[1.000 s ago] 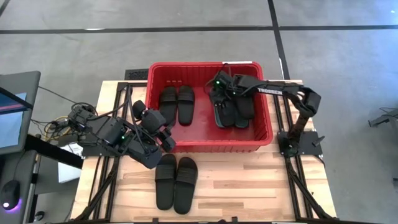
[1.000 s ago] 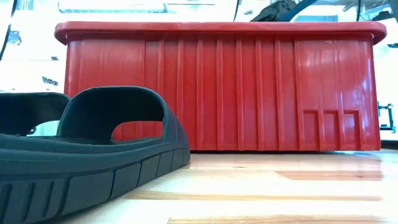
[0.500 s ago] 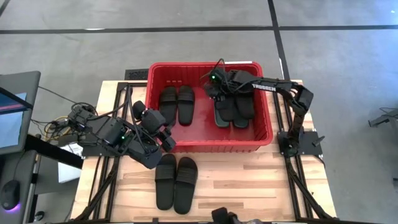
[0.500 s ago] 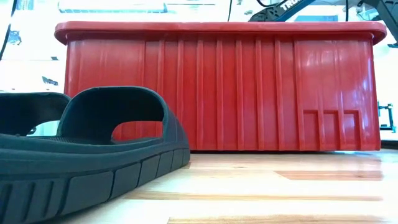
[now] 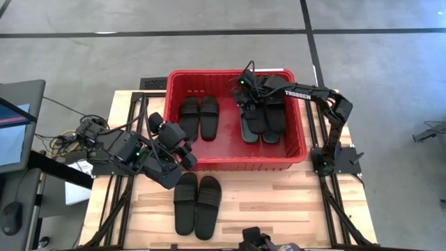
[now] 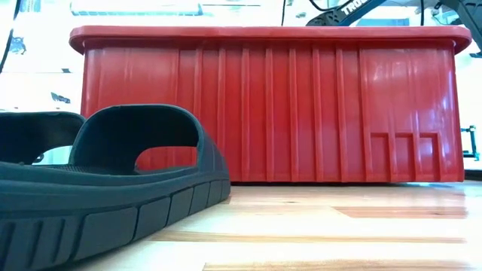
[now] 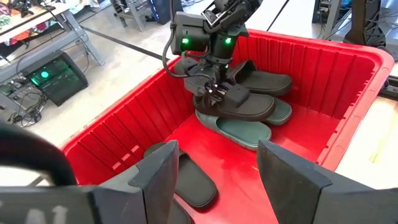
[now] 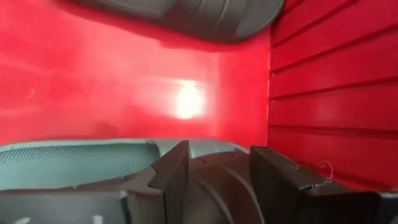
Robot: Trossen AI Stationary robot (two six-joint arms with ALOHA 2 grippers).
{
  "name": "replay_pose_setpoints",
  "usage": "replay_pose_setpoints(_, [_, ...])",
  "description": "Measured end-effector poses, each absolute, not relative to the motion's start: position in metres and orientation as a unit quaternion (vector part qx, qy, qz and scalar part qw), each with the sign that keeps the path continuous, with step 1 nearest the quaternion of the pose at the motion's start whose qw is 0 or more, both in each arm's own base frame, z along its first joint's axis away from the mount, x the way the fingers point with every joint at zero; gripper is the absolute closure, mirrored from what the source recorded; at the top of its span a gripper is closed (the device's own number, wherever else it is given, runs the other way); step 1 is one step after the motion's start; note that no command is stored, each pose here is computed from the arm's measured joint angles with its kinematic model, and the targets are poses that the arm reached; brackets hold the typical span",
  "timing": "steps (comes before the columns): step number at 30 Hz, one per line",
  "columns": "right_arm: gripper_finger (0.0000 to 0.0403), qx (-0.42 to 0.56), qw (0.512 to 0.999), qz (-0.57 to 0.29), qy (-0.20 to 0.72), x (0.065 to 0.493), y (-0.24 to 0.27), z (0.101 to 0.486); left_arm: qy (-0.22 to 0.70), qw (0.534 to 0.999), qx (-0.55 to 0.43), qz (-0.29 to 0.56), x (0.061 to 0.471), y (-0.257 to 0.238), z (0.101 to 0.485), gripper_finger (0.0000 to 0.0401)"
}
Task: Pick and place slides into bin
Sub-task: Put the right black slipper into the red organizer bin, then put the left black slipper into the red organizer bin
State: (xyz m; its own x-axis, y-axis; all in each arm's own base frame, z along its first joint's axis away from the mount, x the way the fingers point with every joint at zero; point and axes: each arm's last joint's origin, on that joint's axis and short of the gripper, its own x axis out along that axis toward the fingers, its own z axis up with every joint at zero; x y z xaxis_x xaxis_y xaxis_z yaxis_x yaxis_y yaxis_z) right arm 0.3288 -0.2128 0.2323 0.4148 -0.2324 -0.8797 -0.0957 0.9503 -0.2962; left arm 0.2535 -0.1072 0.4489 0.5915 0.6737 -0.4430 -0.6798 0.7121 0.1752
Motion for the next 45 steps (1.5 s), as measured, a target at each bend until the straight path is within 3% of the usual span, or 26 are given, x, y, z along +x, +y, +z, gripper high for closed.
replay_pose_setpoints(27, [0.0233,-0.175,0.846,-0.013,0.504,0.342,-0.201,0.238,0.248,0.892,-0.007,0.377,0.254,-0.107,0.449,0.0195])
replay_pose_setpoints(32, [0.0232,-0.195,0.856,-0.007,0.478,0.355,-0.192,0.262,0.249,0.892,-0.004,0.377,0.254,-0.107,0.449,0.0195])
replay_pose_setpoints(45, [0.0220,-0.242,0.890,0.012,0.387,0.377,-0.146,0.370,0.261,0.892,0.028,0.369,0.254,-0.107,0.449,0.0195])
